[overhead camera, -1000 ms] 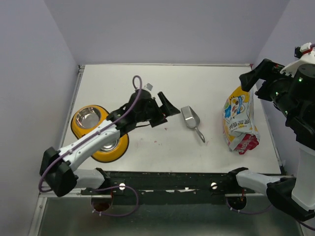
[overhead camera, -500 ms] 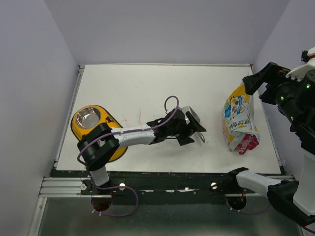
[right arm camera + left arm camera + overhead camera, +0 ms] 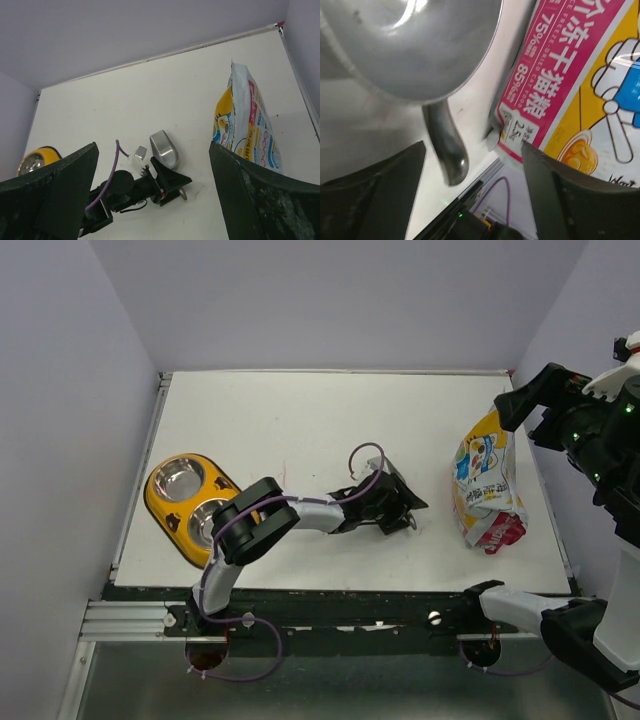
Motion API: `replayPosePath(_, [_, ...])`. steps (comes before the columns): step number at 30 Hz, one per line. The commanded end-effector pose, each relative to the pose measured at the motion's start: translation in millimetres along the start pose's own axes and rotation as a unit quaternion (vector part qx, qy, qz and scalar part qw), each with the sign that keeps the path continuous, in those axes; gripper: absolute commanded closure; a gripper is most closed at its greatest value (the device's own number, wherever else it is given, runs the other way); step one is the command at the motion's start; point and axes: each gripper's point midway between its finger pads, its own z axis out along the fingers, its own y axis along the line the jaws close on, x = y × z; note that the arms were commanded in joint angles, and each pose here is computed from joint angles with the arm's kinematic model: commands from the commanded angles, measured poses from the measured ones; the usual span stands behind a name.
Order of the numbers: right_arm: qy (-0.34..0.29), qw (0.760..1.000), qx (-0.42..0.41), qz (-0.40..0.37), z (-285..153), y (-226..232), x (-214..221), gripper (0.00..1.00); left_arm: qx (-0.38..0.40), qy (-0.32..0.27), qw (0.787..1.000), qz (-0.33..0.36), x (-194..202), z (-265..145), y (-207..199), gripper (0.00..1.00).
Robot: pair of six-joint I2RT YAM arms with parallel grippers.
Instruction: Serve the pet food
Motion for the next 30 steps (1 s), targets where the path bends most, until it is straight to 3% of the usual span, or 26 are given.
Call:
replayPosePath(1, [0.018, 1.0, 0.005, -0.013, -1.2, -3.7, 7.3, 0.0, 0.018, 0.003, 1.0, 0.006, -3.0, 19.1, -5.8, 0.26])
replayPosePath(5, [0.023, 1.0, 0.003, -0.011, 0.4, -2.1, 8.7, 0.0, 0.017, -0.001, 1.0, -0.011, -11.4, 11.0, 0.0, 0.39])
replayPosePath(10, [0.022, 1.0, -0.003, -0.003, 7.0, 1.4, 11.1, 0.0, 0.001, 0.024, 1.0, 0.006, -29.6, 2.4, 14.2, 0.71])
replayPosePath(17, [0.04, 0.999, -0.012, 0.007, 22.5, 7.4, 24.3, 0.0, -0.019, 0.034, 0.997, 0.068, -69.5, -38.7, 24.4, 0.94])
replayPosePath(26, [0.085, 0.996, 0.006, -0.01, 45.9, 3.3, 50.5, 0.0, -0.15, 0.132, 0.972, 0.122, -138.2, -109.7, 95.7, 0.96])
replayPosePath(30, [0.097, 0.995, 0.015, -0.017, 55.5, -0.6, 61.9, 0.0, -0.161, 0.116, 0.97, 0.141, -182.0, -141.5, 106.1, 0.95])
